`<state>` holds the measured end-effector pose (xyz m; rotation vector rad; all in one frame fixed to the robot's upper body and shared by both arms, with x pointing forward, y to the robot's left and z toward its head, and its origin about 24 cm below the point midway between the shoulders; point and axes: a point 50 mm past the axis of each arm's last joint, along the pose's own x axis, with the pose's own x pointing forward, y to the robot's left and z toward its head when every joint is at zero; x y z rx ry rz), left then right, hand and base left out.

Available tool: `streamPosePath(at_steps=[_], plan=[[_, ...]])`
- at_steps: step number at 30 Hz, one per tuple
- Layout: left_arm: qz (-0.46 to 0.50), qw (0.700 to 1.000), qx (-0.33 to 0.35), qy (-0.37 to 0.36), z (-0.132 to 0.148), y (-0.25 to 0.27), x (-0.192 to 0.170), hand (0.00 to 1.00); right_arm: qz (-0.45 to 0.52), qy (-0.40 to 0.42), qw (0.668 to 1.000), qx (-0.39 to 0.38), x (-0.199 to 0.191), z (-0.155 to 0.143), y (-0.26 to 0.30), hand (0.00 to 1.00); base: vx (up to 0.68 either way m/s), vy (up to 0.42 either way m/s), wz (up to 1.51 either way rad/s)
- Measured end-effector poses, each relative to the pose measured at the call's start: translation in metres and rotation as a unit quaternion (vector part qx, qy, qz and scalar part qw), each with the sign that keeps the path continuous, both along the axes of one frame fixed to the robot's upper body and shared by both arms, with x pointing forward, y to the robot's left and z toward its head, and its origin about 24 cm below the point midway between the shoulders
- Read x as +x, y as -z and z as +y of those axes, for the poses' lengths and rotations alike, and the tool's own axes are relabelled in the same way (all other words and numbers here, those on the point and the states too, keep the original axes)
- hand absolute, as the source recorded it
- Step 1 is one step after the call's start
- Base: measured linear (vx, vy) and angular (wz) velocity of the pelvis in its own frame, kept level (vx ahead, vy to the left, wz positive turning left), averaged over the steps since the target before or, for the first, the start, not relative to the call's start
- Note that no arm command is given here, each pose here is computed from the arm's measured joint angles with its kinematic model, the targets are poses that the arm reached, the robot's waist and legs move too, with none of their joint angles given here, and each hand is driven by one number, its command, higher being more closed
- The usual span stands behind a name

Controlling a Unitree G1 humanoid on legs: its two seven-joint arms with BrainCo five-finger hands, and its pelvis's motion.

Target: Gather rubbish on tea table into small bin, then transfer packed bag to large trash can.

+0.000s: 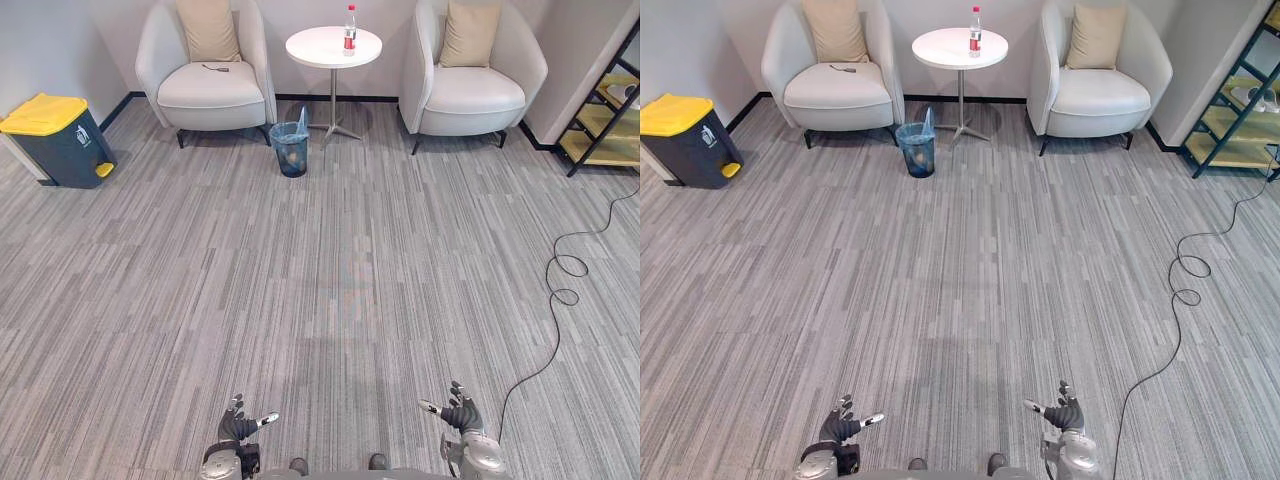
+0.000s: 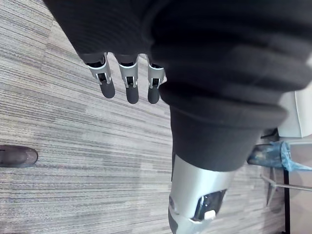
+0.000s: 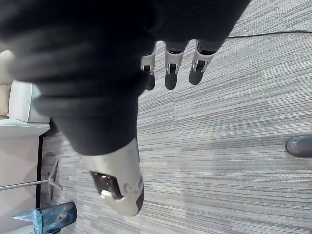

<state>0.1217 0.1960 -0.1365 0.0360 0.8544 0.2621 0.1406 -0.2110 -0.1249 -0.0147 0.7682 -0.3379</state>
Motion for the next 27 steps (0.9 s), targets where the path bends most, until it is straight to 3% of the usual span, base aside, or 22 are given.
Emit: streamPosePath(at_steps=[19, 23, 27], plan=[[-0.069, 0.998, -0.002, 0.012, -0.004, -0.02, 0.024, 0.0, -0.083, -0.002, 0.996, -0.018, 0.035, -0.006, -0.028, 0.0, 0.01, 0.017, -0.14], [-0.073, 0.997, -0.001, 0.014, -0.005, -0.022, 0.027, 0.0, -0.071, 0.002, 0.997, -0.02, 0.023, -0.009, -0.025, 0.0, 0.25, 0.032, 0.38], [-0.091, 0.996, -0.002, 0.018, -0.006, -0.027, 0.042, 0.0, -0.097, -0.008, 0.995, -0.033, 0.044, -0.015, -0.037, 0.0, 0.43, -0.076, 0.35]])
